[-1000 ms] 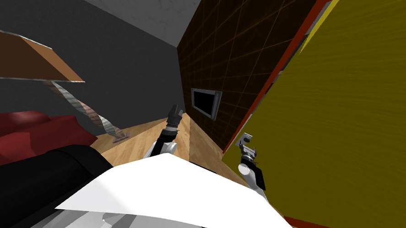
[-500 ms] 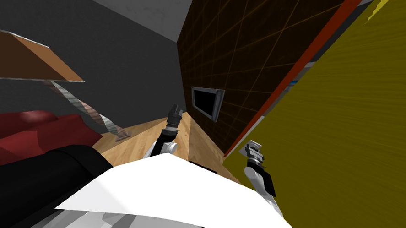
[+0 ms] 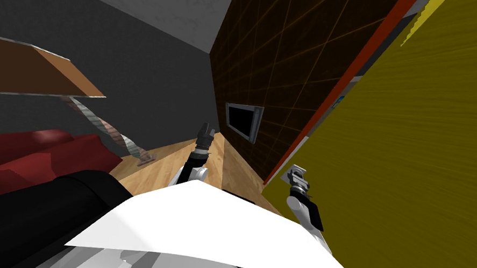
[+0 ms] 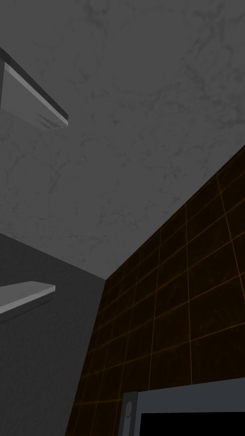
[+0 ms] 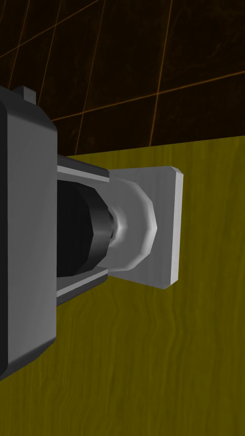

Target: Pull the door open

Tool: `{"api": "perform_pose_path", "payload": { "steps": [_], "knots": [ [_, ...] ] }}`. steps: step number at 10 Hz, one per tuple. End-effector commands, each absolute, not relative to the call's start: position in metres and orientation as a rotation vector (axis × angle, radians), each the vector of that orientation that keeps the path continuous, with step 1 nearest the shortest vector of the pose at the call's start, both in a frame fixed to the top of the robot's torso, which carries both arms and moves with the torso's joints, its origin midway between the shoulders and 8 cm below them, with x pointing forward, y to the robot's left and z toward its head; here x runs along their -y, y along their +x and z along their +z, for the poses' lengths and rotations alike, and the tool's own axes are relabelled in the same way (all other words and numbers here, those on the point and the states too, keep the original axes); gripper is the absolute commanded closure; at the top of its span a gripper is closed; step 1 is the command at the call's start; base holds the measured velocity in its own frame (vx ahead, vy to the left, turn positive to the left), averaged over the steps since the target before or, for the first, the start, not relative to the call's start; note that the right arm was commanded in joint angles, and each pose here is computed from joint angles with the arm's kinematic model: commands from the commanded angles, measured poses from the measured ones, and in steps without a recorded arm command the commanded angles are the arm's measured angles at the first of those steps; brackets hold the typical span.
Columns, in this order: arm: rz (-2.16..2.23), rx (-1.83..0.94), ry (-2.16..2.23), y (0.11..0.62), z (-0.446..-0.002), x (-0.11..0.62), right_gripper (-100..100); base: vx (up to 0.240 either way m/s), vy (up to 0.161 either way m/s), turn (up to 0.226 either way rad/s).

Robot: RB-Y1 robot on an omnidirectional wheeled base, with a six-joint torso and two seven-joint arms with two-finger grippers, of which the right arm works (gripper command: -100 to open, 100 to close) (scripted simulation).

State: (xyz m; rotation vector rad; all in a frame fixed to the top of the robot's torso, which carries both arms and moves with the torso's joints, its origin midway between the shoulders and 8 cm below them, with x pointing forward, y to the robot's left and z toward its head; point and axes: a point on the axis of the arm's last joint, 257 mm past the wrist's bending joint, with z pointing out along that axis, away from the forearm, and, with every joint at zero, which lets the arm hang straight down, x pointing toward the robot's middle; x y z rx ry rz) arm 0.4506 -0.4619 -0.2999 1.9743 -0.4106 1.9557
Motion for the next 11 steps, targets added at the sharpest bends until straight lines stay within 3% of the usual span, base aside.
{"api": "perform_pose_path", "payload": {
  "steps": [1,9,11],
  "knots": [
    [1.968,0.402,1.981,0.451,-0.299,0.460,100,-0.126,0.004,0.123],
    [2.035,0.351,2.035,0.448,-0.296,0.444,100,-0.261,-0.031,0.145],
    [2.029,0.339,2.052,0.445,-0.301,0.441,100,-0.136,0.004,0.074]
  ]
}}
